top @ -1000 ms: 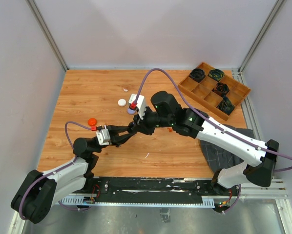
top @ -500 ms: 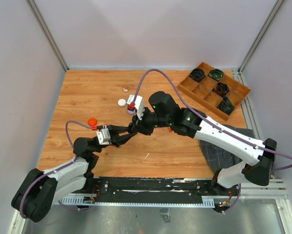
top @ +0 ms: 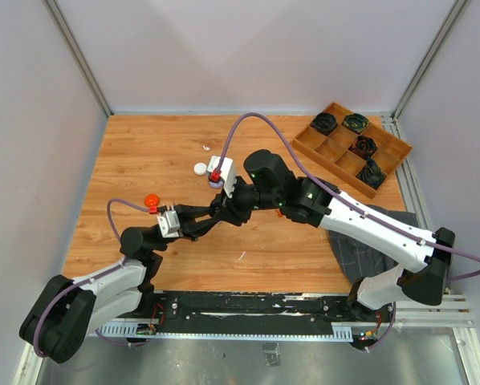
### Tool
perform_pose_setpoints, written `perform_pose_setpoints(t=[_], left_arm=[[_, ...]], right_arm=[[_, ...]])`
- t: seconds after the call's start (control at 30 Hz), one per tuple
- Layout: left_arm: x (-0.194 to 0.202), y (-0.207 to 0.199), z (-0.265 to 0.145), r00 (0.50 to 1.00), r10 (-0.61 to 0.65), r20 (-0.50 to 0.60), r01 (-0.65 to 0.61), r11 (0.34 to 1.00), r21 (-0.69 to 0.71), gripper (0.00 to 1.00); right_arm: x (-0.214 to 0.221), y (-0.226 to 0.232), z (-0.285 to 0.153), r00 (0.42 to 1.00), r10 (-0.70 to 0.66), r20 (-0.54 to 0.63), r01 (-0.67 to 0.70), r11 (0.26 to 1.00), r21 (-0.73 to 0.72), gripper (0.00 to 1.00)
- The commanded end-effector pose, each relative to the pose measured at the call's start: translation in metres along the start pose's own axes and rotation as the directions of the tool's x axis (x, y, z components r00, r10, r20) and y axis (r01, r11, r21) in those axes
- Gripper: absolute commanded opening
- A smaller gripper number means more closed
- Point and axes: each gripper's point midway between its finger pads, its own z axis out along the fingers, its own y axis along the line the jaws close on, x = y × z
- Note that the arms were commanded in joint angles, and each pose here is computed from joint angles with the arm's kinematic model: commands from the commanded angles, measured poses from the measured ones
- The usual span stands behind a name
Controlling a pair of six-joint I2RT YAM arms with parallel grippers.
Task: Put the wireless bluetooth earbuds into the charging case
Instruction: Adjust the earbud with the charging case.
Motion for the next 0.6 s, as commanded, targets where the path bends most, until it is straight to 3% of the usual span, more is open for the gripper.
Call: perform_pose_setpoints(t=[0.0,0.57], left_arm=[[-0.003,0.006,0.001,1.0,0.014,0.019,-0.013,0.999,-0.029,0.0],[-0.001,0.003,-0.001,0.999,-0.02,0.034,0.021,0.999,-0.028,0.0]], right_arm=[[-0.022,0.005,-0.016,0.998,-0.043,0.054,0.043,0.999,0.011,0.38],[-0.016,-0.022,-0.033,0.998,-0.062,0.024,0.057,0.982,0.179,0.36]])
